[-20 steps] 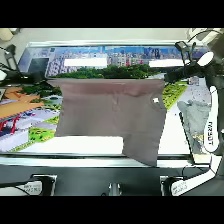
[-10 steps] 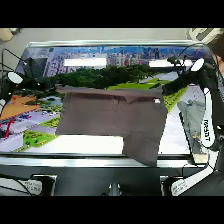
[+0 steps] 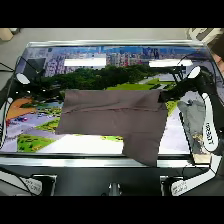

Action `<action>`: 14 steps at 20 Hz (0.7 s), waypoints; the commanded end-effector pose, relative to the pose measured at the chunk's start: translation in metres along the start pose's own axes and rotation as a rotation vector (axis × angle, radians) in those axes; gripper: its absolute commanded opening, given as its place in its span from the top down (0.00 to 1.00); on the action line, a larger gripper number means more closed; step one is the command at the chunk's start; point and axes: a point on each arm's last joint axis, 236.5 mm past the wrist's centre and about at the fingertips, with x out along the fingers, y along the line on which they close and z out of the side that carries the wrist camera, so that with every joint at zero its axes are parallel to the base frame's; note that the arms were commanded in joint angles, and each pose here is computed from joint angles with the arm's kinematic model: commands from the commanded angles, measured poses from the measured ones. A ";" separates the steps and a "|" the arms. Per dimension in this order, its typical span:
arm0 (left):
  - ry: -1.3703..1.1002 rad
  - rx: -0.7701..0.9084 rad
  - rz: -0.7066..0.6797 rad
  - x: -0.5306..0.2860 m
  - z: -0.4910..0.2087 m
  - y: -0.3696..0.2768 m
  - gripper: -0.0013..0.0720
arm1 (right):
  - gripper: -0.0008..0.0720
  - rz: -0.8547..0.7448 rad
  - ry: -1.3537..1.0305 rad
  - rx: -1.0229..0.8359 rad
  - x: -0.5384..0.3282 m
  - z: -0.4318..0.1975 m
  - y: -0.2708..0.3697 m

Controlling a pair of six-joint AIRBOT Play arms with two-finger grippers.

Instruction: Fold the shirts.

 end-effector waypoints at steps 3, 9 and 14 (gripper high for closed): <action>0.207 -0.063 0.071 -0.034 -0.069 0.034 0.32 | 0.36 -0.027 0.226 -0.033 -0.022 -0.076 0.009; 0.296 -0.076 0.048 0.003 -0.175 0.036 0.32 | 0.40 0.012 0.257 -0.046 -0.006 -0.138 0.039; 0.308 -0.099 0.019 0.021 -0.188 0.026 0.33 | 0.40 0.001 0.238 -0.041 -0.013 -0.138 0.041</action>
